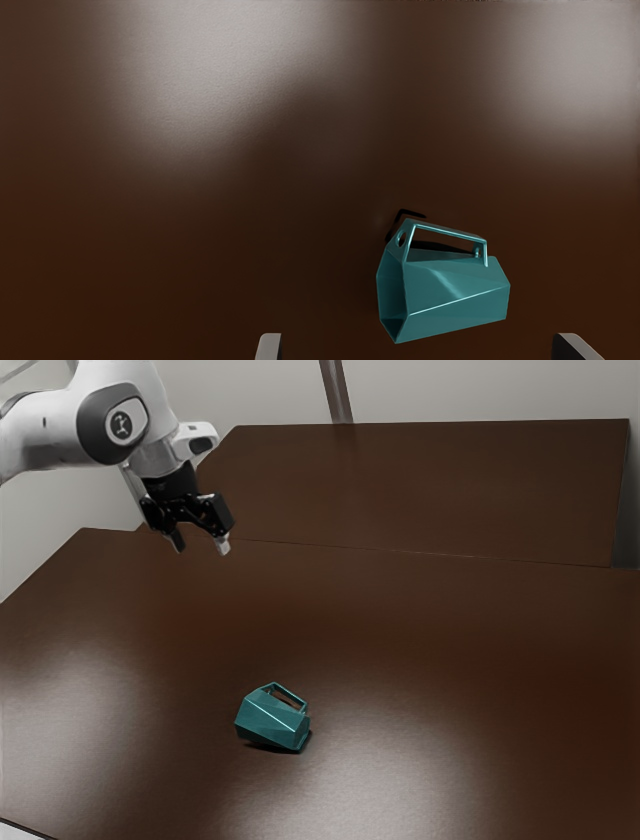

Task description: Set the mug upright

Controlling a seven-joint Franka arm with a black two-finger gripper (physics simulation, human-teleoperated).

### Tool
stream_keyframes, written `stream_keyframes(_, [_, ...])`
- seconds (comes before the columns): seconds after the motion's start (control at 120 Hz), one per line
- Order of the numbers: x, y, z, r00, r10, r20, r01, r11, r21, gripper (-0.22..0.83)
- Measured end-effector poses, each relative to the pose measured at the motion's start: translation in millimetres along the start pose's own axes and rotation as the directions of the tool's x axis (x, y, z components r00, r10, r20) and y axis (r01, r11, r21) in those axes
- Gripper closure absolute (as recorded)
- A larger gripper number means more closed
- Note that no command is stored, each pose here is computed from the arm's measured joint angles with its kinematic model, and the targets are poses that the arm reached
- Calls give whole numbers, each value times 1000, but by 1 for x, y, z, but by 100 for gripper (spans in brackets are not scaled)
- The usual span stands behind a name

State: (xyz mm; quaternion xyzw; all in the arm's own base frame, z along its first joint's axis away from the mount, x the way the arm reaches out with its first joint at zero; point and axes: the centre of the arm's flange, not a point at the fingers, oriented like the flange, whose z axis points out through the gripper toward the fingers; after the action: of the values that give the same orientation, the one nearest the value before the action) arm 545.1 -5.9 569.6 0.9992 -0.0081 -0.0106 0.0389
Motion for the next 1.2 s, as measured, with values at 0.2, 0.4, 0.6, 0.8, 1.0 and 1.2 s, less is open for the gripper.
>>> stream_keyframes(0.2, [1, -32, 49, 998, -43, -38, 37, 991, -132, 2])
stream_keyframes(0.4, [-6, -32, 92, 995, -54, -82, 29, 960, -278, 2])
stream_keyframes(0.6, [-19, -34, 125, 991, -71, -113, 24, 927, -375, 2])
stream_keyframes(0.8, [-41, -38, 154, 988, -83, -129, 22, 909, -417, 2])
stream_keyframes(1.0, [-54, -48, 178, 987, -93, -133, 25, 898, -439, 2])
stream_keyframes(1.2, [-68, -51, 205, 989, -98, -109, 36, 886, -463, 2])
